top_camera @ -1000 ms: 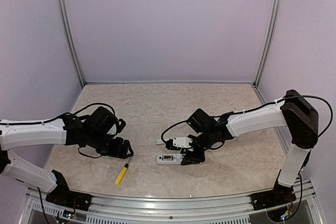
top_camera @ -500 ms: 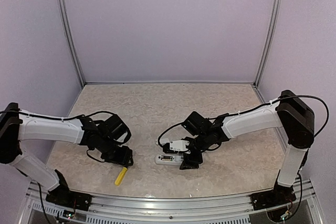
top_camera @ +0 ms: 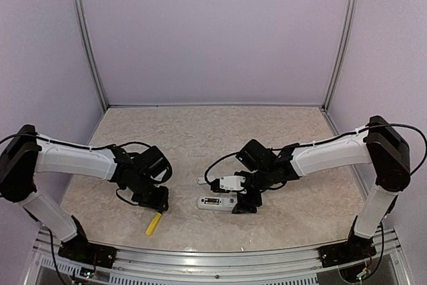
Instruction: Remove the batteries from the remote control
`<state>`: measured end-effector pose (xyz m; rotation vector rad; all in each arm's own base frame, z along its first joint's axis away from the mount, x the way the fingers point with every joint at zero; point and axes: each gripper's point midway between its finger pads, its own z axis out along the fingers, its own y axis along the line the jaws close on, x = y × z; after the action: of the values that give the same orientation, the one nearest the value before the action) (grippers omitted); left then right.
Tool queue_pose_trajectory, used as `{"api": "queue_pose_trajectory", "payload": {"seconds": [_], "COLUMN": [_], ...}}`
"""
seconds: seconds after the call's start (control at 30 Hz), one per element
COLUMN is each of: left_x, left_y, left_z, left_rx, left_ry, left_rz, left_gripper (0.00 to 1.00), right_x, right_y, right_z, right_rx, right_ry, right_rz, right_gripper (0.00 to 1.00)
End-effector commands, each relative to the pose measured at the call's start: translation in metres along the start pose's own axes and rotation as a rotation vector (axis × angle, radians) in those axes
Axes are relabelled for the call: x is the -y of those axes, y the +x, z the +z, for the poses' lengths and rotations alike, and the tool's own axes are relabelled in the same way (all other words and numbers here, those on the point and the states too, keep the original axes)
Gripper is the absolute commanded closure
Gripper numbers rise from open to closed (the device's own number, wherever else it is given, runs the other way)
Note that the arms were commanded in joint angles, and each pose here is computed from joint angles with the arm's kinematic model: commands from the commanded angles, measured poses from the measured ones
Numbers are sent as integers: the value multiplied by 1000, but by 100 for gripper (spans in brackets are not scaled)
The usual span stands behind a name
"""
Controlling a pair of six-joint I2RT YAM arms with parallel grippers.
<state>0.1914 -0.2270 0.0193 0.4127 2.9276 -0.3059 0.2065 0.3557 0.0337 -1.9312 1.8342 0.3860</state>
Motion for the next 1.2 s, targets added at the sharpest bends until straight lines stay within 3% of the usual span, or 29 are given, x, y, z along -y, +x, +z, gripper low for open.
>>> {"api": "queue_pose_trajectory", "payload": {"seconds": [0.0,0.1,0.37,0.57,0.8,1.03,1.17], "left_x": [3,4,9,17,14,39,69], "left_y": [-3,1,-1,-34,-128,-204,-227], "left_z": [-1,3,0,-33,-111,-186,-207], "left_rx": [0,-17,-10,96,431,765,861], "left_ry": [-3,-1,2,11,139,408,574], "left_rz": [18,27,47,36,-124,-274,-304], "left_gripper": [68,79,97,100,98,98,98], "right_x": [0,2,7,36,78,80,77], "right_y": [-6,-7,-6,-27,-74,-112,-128], "right_z": [-24,-34,-55,-72,-120,-160,-170], "right_rx": [23,31,52,156,494,831,954], "right_ry": [48,76,143,292,402,235,119], "right_rz": [-3,3,14,104,413,674,764], "right_gripper": [16,16,16,17,18,22,25]}}
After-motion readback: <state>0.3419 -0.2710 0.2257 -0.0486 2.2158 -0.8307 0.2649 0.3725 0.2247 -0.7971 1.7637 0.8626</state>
